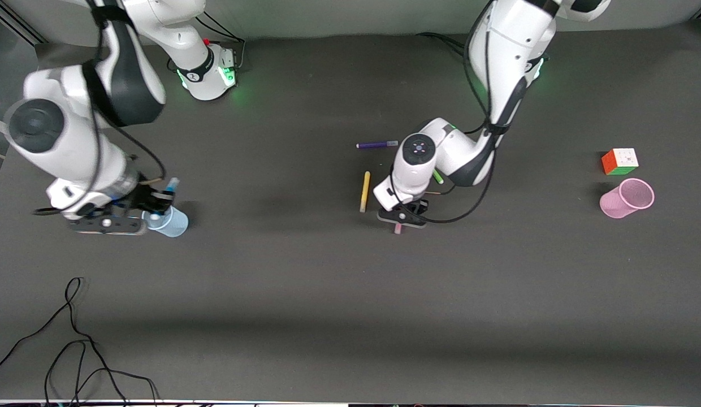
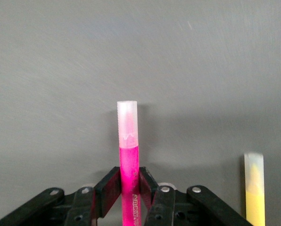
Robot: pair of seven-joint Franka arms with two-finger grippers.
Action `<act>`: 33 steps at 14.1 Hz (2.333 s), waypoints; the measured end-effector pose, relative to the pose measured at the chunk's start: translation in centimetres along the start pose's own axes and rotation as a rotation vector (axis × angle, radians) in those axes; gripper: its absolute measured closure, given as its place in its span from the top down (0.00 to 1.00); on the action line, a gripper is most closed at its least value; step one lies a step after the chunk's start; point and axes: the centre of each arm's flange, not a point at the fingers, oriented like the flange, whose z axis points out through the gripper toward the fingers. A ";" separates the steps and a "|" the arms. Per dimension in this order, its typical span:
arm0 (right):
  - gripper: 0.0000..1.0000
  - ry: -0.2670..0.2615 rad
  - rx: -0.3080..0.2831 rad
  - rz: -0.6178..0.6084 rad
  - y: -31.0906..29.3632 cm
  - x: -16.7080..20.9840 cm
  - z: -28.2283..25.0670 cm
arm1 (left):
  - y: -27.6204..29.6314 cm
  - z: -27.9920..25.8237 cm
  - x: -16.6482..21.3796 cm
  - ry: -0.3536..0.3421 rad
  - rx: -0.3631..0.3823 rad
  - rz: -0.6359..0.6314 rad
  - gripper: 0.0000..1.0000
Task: Place pink and blue markers in matching cups
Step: 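Carry the blue marker to the blue cup while the left lifts pink, then lower the blue marker into the blue cup while the left reaches pink cup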
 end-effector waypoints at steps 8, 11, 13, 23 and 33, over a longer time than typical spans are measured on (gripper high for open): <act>0.19 0.302 -0.016 -0.149 8.9 -4.1 8.1 | -15.3 -15.3 4.1 -0.105 0.114 0.178 0.23; 0.19 0.367 0.006 -0.160 8.3 -6.0 11.9 | -24.5 -19.3 4.4 -0.131 0.117 0.289 0.23; 0.19 0.384 0.014 -0.163 8.1 -6.8 13.2 | -29.8 -20.1 4.1 -0.152 0.109 0.357 0.23; 0.19 0.397 0.024 -0.156 8.2 -8.3 16.9 | -50.1 -18.8 -3.2 -0.207 -0.047 0.559 0.23; 0.86 0.386 0.022 -0.152 8.4 -8.4 17.5 | -63.0 -11.0 -12.5 0.237 -0.468 0.650 0.23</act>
